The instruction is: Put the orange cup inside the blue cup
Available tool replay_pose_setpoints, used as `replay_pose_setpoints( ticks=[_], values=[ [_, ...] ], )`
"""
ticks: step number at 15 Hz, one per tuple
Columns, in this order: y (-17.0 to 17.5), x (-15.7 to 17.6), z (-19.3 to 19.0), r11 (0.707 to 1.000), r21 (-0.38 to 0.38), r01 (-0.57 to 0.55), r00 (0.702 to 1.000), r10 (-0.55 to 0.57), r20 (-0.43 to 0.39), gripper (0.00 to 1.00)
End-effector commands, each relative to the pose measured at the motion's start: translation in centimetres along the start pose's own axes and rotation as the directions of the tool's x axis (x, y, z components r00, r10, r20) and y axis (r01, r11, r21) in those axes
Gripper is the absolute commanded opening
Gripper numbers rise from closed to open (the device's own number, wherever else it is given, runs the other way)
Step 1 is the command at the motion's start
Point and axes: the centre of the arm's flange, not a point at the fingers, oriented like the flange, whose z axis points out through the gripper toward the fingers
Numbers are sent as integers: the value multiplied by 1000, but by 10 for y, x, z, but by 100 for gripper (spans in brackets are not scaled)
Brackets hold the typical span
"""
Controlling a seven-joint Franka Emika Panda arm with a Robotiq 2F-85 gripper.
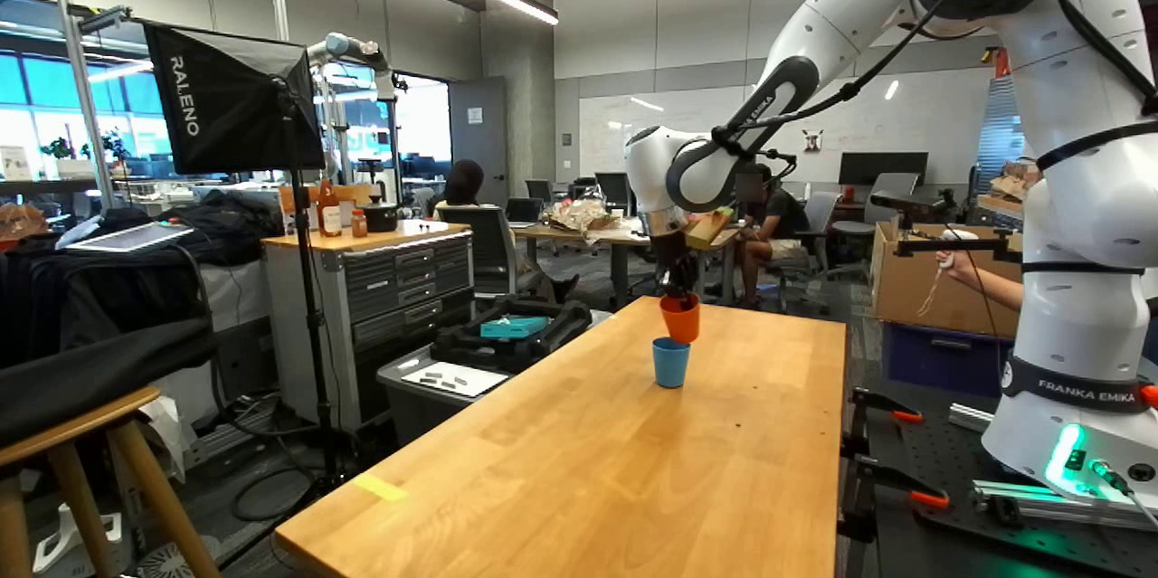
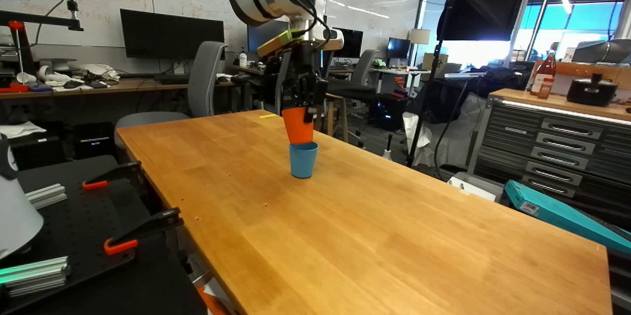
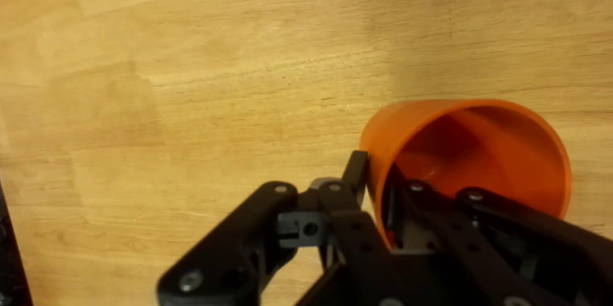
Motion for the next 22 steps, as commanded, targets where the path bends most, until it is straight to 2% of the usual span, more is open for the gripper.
replay_pose_setpoints(
  ticks=[1, 3, 9, 10, 11, 12, 17, 20, 22],
  values=[
    [-12, 7, -5, 1000, 7, 7, 1000, -7, -21, 3],
    [-14, 22, -6, 1000, 11, 18, 1000, -17, -26, 3],
    [-27, 16, 1, 1000, 5, 28, 999, -28, -27, 3],
    [-27, 15, 2, 1000, 5, 24, 1000, -24, -18, 34],
    [-27, 17, 2, 1000, 4, 24, 1000, -24, -19, 35],
    [-28, 17, 1, 1000, 8, 25, 1000, -25, -15, 40],
    [-35, 16, -16, 999, 8, 46, 998, -46, -35, 80],
    [-53, 2, -45, 996, 12, 92, 995, -91, -42, 99],
    [-70, -14, -67, 990, 11, 143, 989, -142, -36, 100]
  ],
)
